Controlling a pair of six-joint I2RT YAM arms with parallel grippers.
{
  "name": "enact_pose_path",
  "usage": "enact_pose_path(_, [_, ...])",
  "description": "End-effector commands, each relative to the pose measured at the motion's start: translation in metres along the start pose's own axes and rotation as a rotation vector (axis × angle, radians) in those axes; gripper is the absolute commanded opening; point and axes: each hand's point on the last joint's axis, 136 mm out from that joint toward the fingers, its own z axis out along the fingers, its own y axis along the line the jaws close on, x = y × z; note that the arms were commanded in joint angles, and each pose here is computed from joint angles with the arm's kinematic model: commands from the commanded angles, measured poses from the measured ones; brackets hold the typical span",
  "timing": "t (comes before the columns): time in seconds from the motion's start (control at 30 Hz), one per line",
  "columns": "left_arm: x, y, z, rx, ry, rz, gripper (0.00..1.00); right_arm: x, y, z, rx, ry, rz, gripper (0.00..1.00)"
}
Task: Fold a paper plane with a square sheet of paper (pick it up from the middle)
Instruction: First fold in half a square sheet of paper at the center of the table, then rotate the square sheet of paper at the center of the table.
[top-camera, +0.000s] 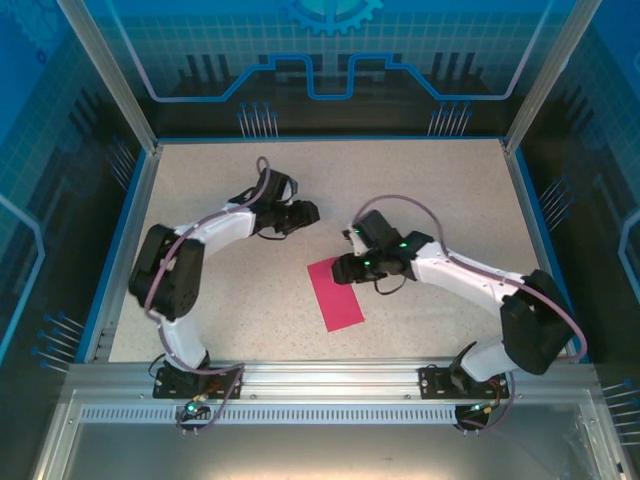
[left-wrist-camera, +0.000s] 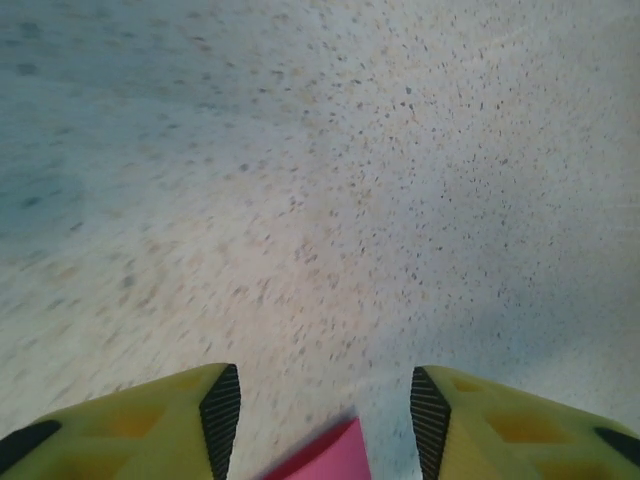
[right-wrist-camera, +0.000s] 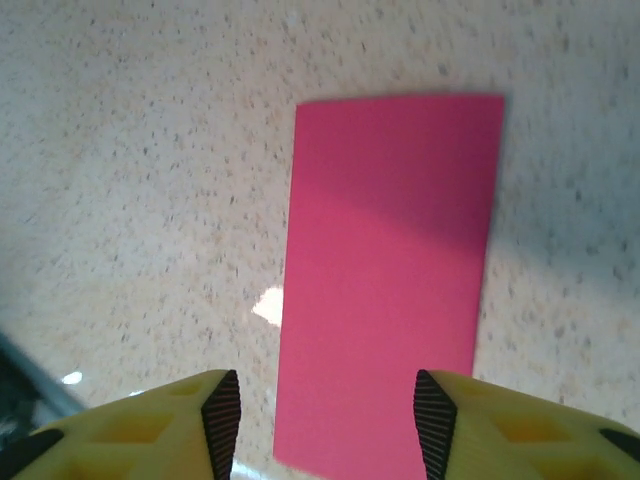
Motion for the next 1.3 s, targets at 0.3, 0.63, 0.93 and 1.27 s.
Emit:
enact_pose_path(0.3, [0.043,0.085,-0.071,-0.188,-0.041,-0.179,0.75,0.006,-0.013,0.08,0.358,0.166,-0.176,0.55])
enact_pose_path(0.63, [0.071,0.092,-0.083,-0.158,-0.026,-0.2,0.79,0.01,-0.039,0.105,0.376,0.178,0.015,0.55])
enact_pose_path(0.93, [0.1,0.084,-0.091,-0.066,0.032,-0.201,0.8,-0.013,-0.065,0.085,0.464,0.039,0.281,0.55])
enact_pose_path(1.27, [0.146,0.055,-0.081,0.052,0.16,-0.171,0.79,-0.037,-0.041,0.073,0.256,-0.013,0.348,0.51])
